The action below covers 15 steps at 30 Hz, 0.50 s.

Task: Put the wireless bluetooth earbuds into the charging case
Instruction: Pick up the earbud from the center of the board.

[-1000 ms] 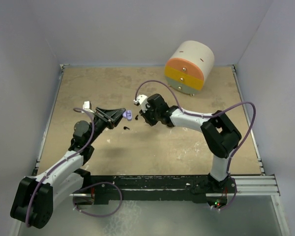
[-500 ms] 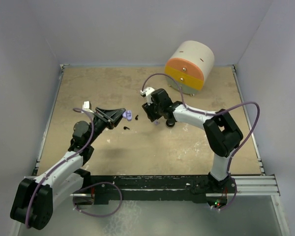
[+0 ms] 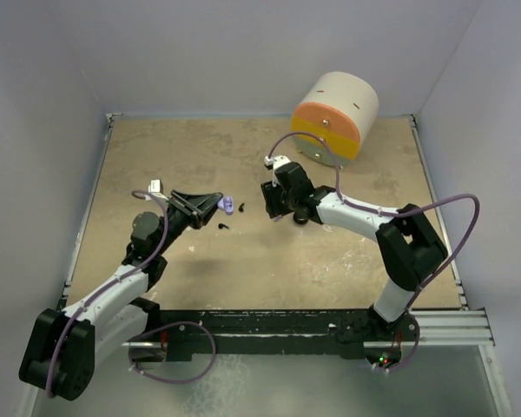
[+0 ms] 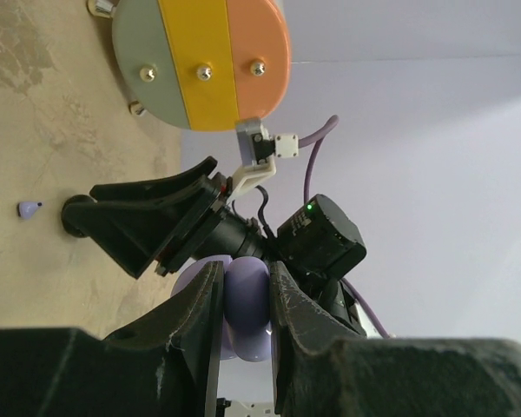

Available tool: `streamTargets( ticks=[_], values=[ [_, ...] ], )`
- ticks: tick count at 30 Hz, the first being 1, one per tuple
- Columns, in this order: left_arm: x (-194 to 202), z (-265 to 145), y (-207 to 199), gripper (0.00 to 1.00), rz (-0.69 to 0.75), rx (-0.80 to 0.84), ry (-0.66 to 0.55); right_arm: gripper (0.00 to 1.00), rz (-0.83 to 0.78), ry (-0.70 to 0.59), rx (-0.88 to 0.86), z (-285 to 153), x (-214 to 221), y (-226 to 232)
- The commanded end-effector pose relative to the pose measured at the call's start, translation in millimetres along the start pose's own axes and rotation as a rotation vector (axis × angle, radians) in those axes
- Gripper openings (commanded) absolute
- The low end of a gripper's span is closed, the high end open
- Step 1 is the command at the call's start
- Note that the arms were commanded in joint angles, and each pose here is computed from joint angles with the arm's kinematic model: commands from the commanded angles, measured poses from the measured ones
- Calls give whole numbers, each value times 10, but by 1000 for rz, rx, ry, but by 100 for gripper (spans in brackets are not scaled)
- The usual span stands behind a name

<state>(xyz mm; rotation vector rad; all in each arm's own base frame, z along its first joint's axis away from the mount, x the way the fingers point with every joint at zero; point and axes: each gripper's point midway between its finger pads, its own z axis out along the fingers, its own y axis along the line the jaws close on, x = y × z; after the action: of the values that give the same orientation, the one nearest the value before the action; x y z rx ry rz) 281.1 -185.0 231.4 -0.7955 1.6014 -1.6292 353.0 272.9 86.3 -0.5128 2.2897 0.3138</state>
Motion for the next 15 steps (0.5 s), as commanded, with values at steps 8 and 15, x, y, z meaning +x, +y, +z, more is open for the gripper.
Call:
streamTargets(
  ticks=[8,15],
  values=[
    [-69,27,-229,0,48,42,-24,58,56,-16,-180,188,-29,270],
    [-68,8,-226,0,54,35,-25,60,73,5,-220,314,15,235]
  ],
)
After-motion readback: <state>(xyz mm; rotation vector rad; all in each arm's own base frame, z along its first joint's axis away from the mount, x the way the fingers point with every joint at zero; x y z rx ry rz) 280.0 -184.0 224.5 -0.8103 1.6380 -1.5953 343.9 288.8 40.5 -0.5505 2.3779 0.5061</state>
